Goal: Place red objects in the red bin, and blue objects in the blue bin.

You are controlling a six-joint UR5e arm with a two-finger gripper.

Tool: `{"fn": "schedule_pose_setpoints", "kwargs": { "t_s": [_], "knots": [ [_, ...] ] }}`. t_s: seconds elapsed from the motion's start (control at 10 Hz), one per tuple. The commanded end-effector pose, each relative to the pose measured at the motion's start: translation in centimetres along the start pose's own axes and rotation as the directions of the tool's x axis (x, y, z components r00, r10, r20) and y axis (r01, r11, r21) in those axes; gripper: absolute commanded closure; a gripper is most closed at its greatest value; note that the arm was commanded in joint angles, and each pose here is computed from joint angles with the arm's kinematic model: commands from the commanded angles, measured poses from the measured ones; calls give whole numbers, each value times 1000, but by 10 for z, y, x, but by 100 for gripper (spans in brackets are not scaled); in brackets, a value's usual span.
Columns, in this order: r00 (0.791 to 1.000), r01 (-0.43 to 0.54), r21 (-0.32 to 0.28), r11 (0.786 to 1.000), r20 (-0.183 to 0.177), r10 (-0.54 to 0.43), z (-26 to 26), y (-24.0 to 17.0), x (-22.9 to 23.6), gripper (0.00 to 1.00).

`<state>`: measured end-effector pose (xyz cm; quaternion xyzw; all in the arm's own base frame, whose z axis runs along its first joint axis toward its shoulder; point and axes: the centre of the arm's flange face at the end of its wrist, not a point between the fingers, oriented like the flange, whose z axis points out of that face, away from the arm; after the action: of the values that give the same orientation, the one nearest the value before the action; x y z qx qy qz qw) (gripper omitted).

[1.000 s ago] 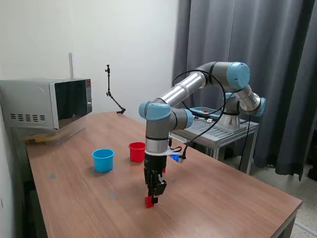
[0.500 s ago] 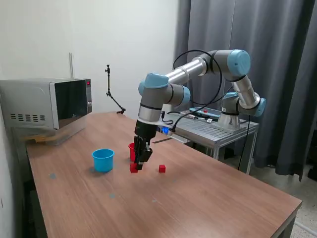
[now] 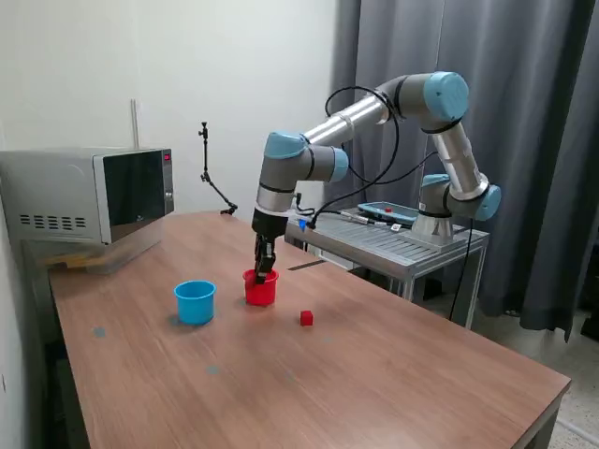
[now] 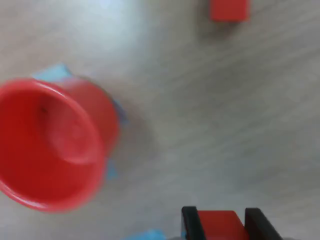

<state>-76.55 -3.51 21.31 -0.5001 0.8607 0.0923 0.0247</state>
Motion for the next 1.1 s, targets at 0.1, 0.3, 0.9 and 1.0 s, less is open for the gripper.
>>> {"fn": "schedule_pose_setpoints", "kwargs": {
  "t_s": [0.1, 0.3, 0.9, 1.0],
  "knots": [
    [993, -105, 90, 990, 57, 100, 38, -10, -59, 100],
    [985, -158, 93, 983, 83, 150, 40, -5, -88, 100],
    [975, -203, 75, 976, 111, 194, 25, -4, -120, 100],
    [974, -206, 69, 976, 107, 198, 21, -2, -121, 100]
  ]
}}
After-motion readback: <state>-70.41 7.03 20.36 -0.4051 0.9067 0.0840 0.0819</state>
